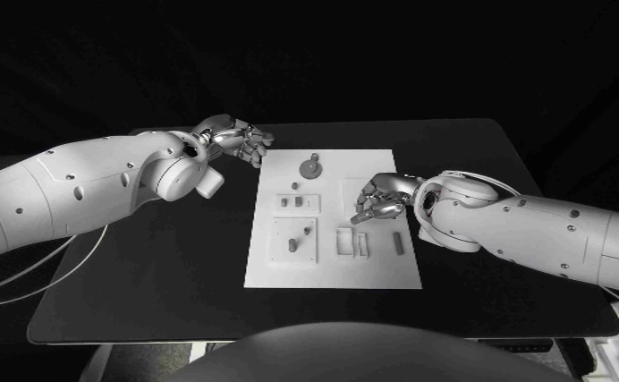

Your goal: Assemble the parts on the task board

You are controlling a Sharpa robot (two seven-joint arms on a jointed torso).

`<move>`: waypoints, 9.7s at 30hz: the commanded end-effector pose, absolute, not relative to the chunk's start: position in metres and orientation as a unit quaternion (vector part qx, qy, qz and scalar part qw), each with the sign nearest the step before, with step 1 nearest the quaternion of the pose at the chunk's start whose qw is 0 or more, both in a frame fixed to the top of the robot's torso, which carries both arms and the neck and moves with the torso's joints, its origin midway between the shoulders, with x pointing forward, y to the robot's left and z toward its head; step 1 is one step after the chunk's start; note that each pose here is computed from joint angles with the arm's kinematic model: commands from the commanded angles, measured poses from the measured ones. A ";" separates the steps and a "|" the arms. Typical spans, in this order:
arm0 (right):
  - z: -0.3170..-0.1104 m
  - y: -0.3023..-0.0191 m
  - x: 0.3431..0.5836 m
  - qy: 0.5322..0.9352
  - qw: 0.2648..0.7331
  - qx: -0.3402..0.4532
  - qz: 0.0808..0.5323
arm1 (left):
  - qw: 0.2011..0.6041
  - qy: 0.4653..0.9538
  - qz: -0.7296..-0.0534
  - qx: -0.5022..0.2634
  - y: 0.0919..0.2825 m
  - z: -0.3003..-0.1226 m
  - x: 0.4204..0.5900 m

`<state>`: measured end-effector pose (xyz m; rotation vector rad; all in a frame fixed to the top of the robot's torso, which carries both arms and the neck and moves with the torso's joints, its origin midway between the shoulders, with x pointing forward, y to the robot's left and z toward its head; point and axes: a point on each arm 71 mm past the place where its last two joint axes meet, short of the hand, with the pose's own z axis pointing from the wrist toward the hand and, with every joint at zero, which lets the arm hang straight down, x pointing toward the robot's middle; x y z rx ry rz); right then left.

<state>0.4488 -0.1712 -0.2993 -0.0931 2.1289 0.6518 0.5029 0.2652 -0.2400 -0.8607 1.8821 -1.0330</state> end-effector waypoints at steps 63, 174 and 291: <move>-0.262 -0.203 0.468 0.875 0.409 0.054 0.254 | 0.416 0.733 -0.420 -0.336 0.266 -0.237 0.505; -0.256 -0.209 0.475 0.886 0.398 0.053 0.232 | 0.417 0.733 -0.419 -0.337 0.266 -0.237 0.506; -0.310 -0.185 0.446 0.951 0.296 -0.005 0.093 | 0.418 0.732 -0.420 -0.337 0.266 -0.237 0.506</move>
